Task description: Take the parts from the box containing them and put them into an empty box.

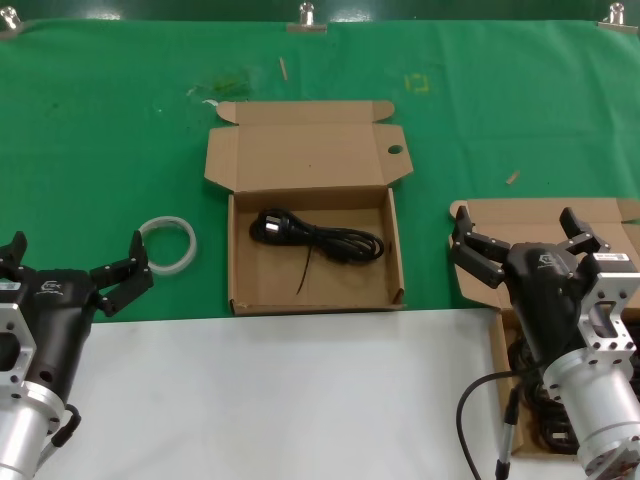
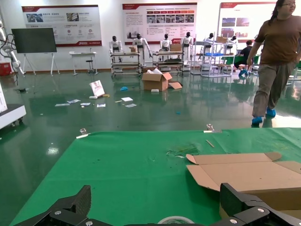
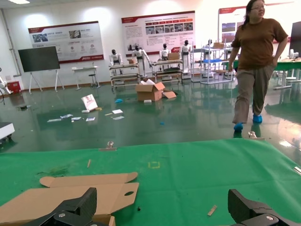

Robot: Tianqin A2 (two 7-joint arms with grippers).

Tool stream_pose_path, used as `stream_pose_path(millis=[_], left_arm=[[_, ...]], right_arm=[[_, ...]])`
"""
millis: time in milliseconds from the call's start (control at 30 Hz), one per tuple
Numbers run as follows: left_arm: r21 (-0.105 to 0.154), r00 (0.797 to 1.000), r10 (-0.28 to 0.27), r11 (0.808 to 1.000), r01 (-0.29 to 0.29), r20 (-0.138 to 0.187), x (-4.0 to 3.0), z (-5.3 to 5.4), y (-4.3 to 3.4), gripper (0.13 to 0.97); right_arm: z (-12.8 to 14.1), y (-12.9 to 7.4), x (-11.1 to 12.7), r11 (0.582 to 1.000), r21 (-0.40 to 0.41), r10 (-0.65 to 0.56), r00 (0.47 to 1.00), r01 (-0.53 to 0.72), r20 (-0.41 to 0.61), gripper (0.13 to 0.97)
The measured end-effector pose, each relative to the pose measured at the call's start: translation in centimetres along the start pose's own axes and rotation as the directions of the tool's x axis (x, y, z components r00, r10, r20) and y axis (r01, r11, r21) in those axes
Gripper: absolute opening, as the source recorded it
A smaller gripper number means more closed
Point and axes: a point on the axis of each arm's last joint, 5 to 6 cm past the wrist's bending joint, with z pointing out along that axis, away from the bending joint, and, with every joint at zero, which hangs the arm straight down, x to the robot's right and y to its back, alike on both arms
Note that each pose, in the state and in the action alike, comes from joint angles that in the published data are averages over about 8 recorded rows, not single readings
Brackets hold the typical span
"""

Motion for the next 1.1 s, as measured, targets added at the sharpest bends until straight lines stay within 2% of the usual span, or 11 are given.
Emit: stream_pose_path(millis=[1100], left_arm=[[0.000, 1.000, 0.000, 1.000, 0.000, 0.000, 0.00, 0.00, 0.00, 0.965]], right_arm=[[0.00, 0.00, 0.00, 1.000, 0.000, 0.000, 1.000, 0.000, 0.000, 0.966]])
